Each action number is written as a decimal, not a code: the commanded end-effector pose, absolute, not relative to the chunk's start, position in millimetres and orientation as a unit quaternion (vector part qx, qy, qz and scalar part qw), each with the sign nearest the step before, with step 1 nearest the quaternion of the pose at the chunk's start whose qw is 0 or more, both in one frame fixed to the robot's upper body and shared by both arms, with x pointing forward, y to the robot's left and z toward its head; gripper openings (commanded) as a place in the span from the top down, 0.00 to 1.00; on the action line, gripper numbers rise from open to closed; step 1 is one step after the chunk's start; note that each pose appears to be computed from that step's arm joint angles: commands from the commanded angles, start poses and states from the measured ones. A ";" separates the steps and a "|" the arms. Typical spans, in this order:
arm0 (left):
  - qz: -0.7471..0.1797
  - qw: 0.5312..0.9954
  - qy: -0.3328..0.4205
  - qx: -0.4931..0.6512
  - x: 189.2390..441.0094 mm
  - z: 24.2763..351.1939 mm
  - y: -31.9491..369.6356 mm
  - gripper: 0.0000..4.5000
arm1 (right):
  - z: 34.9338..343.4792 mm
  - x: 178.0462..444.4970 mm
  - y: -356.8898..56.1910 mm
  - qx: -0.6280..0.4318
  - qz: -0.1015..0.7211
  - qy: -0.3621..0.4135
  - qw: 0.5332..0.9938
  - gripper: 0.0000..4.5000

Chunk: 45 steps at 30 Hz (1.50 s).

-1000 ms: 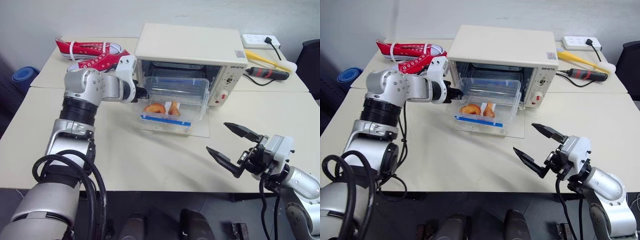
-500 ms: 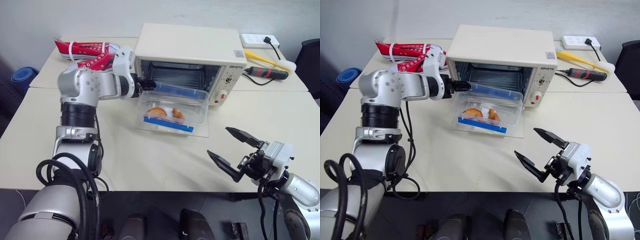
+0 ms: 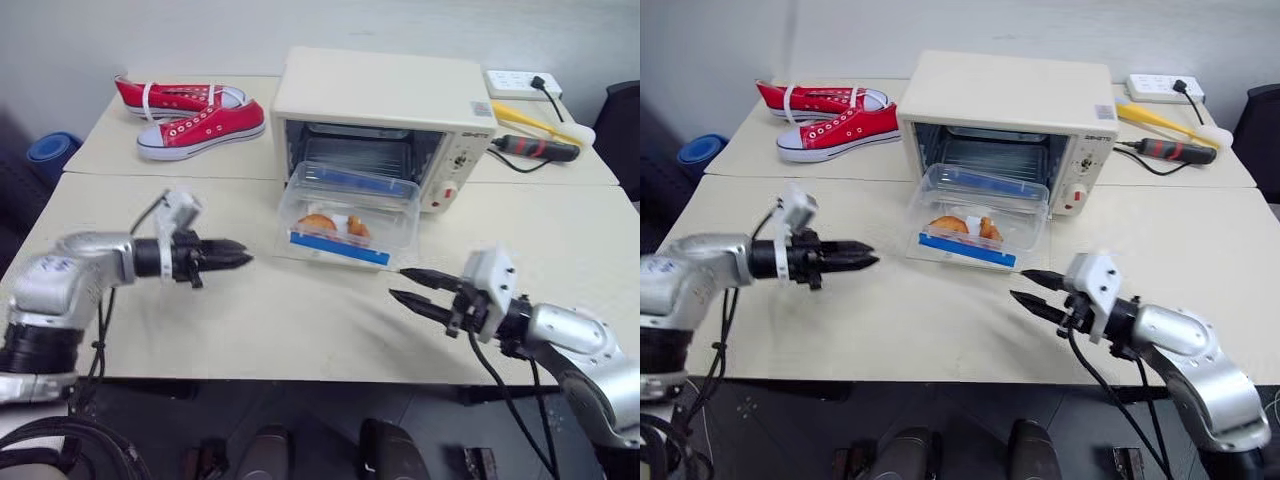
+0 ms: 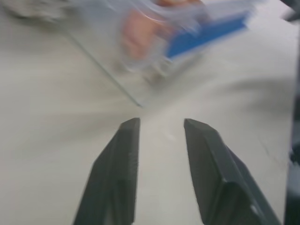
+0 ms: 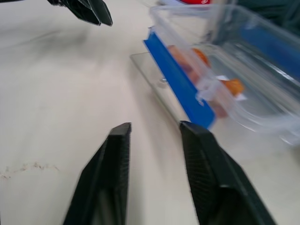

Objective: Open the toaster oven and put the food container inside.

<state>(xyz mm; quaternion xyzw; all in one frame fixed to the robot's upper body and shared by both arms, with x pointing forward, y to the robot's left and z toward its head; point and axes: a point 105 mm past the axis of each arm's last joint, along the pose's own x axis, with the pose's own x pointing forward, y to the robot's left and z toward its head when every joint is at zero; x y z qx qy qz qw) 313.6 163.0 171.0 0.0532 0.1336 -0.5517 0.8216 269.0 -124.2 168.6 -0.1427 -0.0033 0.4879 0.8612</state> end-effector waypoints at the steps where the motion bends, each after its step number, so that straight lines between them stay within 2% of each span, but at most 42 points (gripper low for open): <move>1: -0.593 0.796 0.053 0.112 310.6 176.0 138.2 0.94 | 168.6 282.5 -114.9 -0.145 0.495 0.001 0.857 0.91; 2: -0.599 0.790 0.047 0.124 311.4 170.8 132.0 1.00 | 168.9 286.5 -111.4 -0.144 0.499 0.003 0.855 0.99; 6: -0.586 0.799 0.026 0.131 328.2 160.8 108.4 1.00 | 169.1 302.6 -105.1 -0.147 0.497 0.004 0.855 0.99; 13: -0.483 0.873 -0.031 0.058 380.7 176.9 83.3 1.00 | 166.4 355.7 -118.6 -0.191 0.438 -0.009 0.878 0.99; 22: -0.409 0.909 -0.075 0.026 414.0 194.1 73.7 1.00 | 179.3 400.5 -124.0 -0.193 0.391 -0.058 0.898 0.99; 28: -0.353 0.932 -0.084 -0.007 436.9 202.2 77.0 1.00 | 192.6 429.4 -127.0 -0.167 0.326 -0.093 0.926 0.99; 31: -0.365 0.927 -0.086 -0.009 435.5 200.9 72.2 1.00 | 196.0 433.8 -130.8 -0.157 0.310 -0.102 0.932 0.99; 34: -0.400 0.913 -0.085 0.001 423.1 196.5 71.8 1.00 | 193.5 425.6 -134.6 -0.149 0.332 -0.094 0.927 0.99; 40: -0.424 0.903 -0.068 0.005 387.7 196.0 116.2 1.00 | 202.7 368.2 -147.0 -0.098 0.429 -0.063 0.896 0.99; 43: -0.460 0.884 -0.079 0.029 355.4 201.7 143.8 0.88 | 194.9 346.2 -173.2 -0.122 0.432 -0.019 0.893 1.00; 45: -0.486 0.869 -0.086 0.042 336.3 204.3 154.3 0.75 | 183.2 341.2 -188.2 -0.134 0.422 0.010 0.896 1.00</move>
